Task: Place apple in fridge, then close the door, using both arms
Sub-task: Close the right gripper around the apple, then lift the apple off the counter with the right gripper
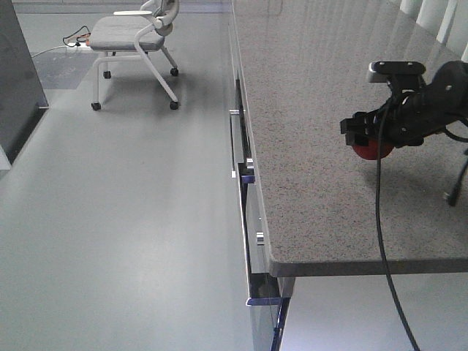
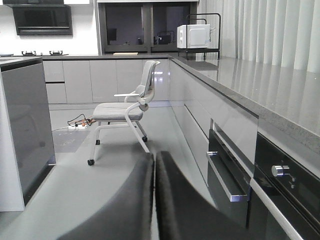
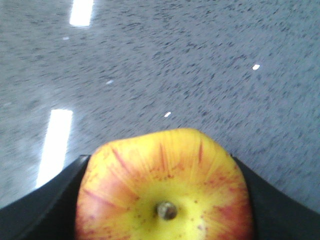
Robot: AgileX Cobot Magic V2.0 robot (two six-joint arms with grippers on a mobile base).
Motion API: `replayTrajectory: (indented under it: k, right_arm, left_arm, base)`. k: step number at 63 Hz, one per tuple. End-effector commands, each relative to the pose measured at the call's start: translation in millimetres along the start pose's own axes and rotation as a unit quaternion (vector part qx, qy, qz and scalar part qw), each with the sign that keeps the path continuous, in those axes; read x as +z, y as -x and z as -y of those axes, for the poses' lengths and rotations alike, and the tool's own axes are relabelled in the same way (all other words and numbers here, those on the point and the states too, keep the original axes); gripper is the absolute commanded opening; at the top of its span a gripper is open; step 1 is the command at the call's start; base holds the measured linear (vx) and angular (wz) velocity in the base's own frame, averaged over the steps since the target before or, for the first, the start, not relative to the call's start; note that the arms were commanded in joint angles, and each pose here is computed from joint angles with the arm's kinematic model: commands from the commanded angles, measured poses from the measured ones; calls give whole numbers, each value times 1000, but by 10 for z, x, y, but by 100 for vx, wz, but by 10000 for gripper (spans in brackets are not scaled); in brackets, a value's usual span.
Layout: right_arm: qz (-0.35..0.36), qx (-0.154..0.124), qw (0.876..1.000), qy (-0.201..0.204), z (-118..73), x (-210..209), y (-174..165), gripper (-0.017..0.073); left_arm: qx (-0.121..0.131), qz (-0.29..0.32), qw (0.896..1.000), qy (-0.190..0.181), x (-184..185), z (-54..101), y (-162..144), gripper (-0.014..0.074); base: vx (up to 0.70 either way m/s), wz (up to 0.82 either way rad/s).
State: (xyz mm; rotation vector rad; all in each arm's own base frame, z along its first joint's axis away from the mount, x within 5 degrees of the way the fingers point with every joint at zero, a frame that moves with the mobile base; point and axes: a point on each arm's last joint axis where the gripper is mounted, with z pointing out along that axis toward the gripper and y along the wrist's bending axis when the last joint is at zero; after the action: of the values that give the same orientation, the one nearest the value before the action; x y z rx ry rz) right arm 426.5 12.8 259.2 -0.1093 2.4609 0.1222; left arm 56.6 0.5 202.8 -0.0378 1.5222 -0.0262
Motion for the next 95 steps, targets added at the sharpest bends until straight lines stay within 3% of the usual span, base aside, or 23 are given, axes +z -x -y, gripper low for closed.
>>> replayTrajectory:
  k: [1, 19, 32, 49, 75, 95]
  right_arm:
    - [75, 3, 997, 24, -101, -451, 52, 406]
    - [76, -25, 994, 80, -411, -886, -617, 406]
    - [92, -62, 988, 111, -667, -1306, -1003, 406]
    - [138, -101, 969, 176, -929, -1936, -1436, 406]
    - [166, -148, 939, 261, -956, -2726, -2099, 406]
    - [180, -164, 921, 303, -941, -3105, -2489, 405]
  left_arm:
    - [-7, 33, 999, -6, -8, 5, 2, -6]
    - [-7, 33, 999, -6, -8, 5, 2, -6]
    - [-7, 33, 999, -6, -8, 5, 2, -6]
    - [-7, 33, 999, -6, -8, 5, 2, -6]
    - [-7, 33, 999, -6, -8, 5, 2, -6]
    - [-7, 33, 999, -6, -8, 5, 2, -6]
  base:
    - [0, 0]
    - [0, 0]
    - [0, 0]
    - [0, 0]
    - [0, 0]
    - [0, 0]
